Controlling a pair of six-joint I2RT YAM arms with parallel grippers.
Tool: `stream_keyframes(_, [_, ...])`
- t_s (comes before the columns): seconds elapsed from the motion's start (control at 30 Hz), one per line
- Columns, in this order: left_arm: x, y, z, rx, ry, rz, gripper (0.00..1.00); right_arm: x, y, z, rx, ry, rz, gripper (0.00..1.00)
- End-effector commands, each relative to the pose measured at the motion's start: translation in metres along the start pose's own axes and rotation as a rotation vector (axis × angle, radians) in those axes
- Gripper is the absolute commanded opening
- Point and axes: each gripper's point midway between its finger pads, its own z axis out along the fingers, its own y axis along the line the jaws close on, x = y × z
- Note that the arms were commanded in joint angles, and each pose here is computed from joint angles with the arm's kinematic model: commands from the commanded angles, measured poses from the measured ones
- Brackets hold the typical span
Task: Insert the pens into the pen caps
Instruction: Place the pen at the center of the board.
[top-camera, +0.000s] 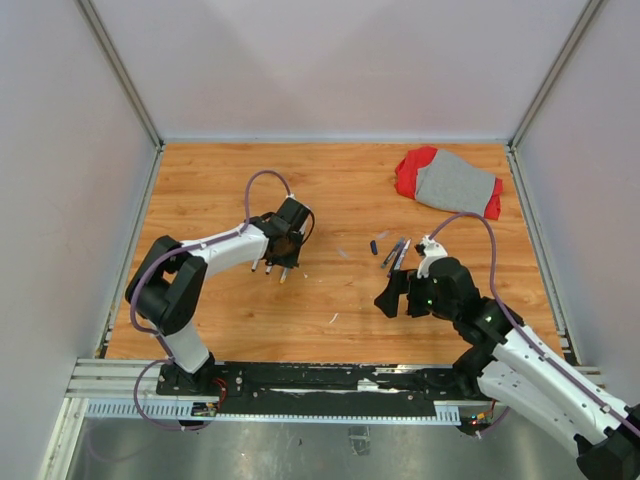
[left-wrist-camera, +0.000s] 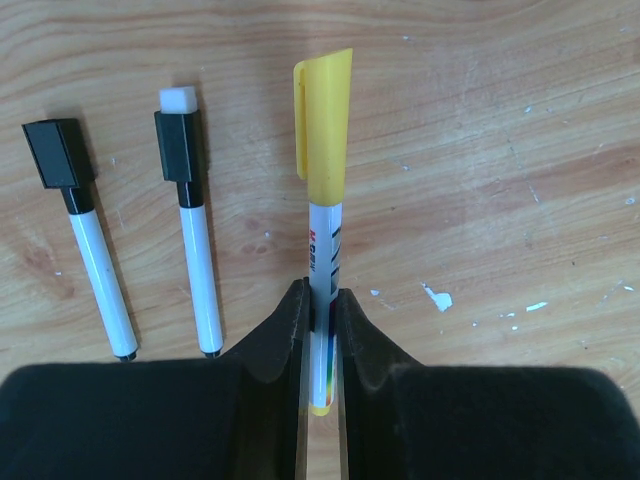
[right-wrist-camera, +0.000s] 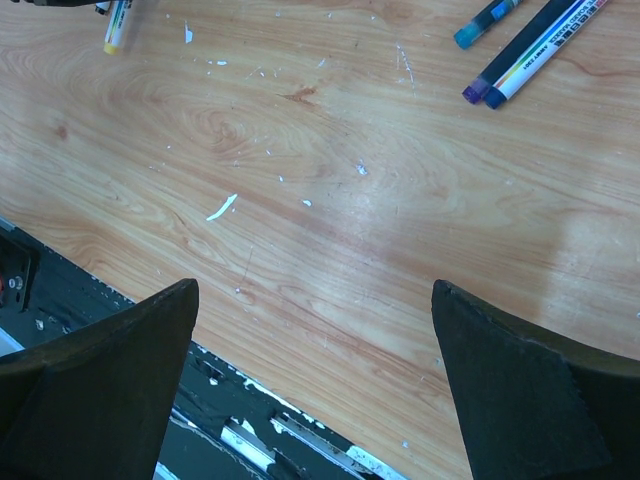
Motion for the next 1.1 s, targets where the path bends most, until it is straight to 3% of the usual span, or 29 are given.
stream_keyframes(0.0, [0.01,0.008,0.009,-0.038,0.039,-0.008,0.02,0.002,-0.003,0.001,0.007,0.014,0.024,1.0])
stream_keyframes(0.43, [0.017,0.008,0.02,-0.037,0.082,-0.002,0.29,0.003,-0.008,0.0,0.043,0.031,0.018,1.0])
stream_keyframes(0.63, [0.012,0.008,0.014,-0.031,0.064,-0.006,0.32,0.001,-0.007,-0.001,0.05,0.032,0.016,0.99])
stream_keyframes(0.93, [-0.018,-0.007,-0.018,0.074,-0.064,-0.026,0.4,-0.017,-0.018,-0.009,0.106,-0.08,0.014,0.99])
stream_keyframes(1.07, [-0.038,-0.011,-0.04,0.118,-0.156,-0.04,0.41,-0.019,-0.025,-0.012,0.169,-0.065,0.032,0.99])
